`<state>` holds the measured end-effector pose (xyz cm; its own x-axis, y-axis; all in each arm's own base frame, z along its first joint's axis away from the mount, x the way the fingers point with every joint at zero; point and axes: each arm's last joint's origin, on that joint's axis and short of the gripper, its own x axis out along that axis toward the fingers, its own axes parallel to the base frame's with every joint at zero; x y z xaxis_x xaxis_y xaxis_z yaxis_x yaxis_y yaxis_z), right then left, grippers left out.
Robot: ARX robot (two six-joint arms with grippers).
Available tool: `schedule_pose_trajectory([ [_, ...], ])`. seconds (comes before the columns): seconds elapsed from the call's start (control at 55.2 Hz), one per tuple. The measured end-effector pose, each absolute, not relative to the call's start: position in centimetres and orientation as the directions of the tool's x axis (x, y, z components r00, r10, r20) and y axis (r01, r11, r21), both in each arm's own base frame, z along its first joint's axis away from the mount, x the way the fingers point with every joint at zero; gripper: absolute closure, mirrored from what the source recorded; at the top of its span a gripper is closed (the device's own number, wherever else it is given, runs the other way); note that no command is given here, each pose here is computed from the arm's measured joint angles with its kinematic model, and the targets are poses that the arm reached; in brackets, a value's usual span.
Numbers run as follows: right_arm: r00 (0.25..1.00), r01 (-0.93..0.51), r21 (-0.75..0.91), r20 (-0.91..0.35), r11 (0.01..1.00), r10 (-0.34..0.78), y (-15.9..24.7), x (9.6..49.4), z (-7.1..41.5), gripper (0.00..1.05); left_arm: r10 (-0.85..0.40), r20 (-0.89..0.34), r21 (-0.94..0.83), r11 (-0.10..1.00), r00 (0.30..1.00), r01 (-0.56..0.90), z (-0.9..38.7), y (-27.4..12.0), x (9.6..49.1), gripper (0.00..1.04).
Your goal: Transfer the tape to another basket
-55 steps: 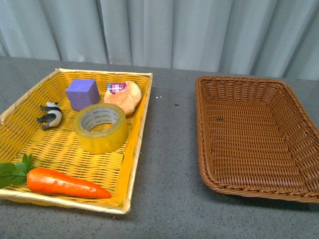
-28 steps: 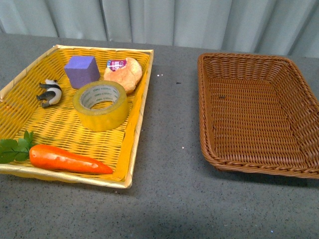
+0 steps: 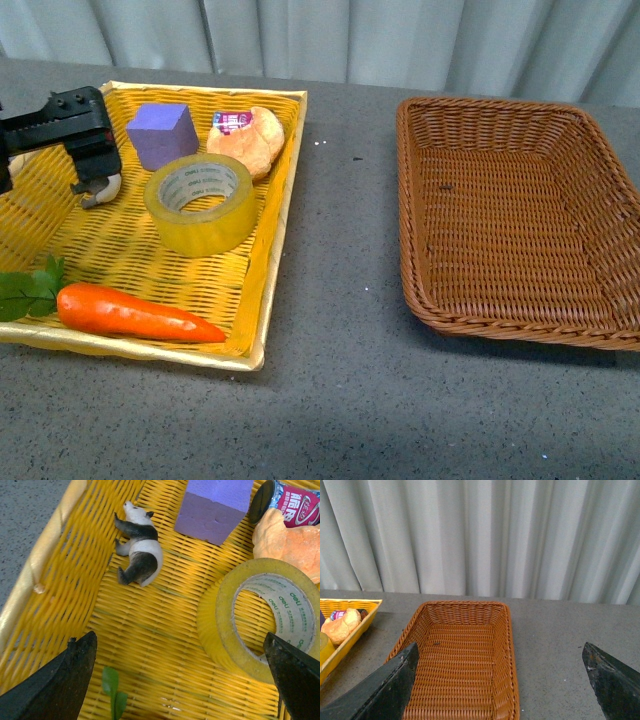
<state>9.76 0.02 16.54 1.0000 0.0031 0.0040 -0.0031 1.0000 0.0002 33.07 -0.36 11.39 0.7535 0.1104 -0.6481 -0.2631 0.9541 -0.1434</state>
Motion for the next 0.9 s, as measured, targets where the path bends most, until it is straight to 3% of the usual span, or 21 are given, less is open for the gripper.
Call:
schedule_pose_trajectory([
  [0.434, 1.000, -0.003, 0.000, 0.004, 1.000, 0.003, 0.0, 9.8, 16.5, 0.09, 0.112, -0.733, -0.113, 0.953, 0.671, -0.282, 8.8, -1.4, 37.5, 0.07],
  [0.905, 1.000, -0.003, 0.000, 0.004, 1.000, 0.003, 0.0, 9.8, 16.5, 0.09, 0.096, -0.770, -0.114, 0.952, 0.631, -0.284, 7.6, -3.1, 38.7, 0.07],
])
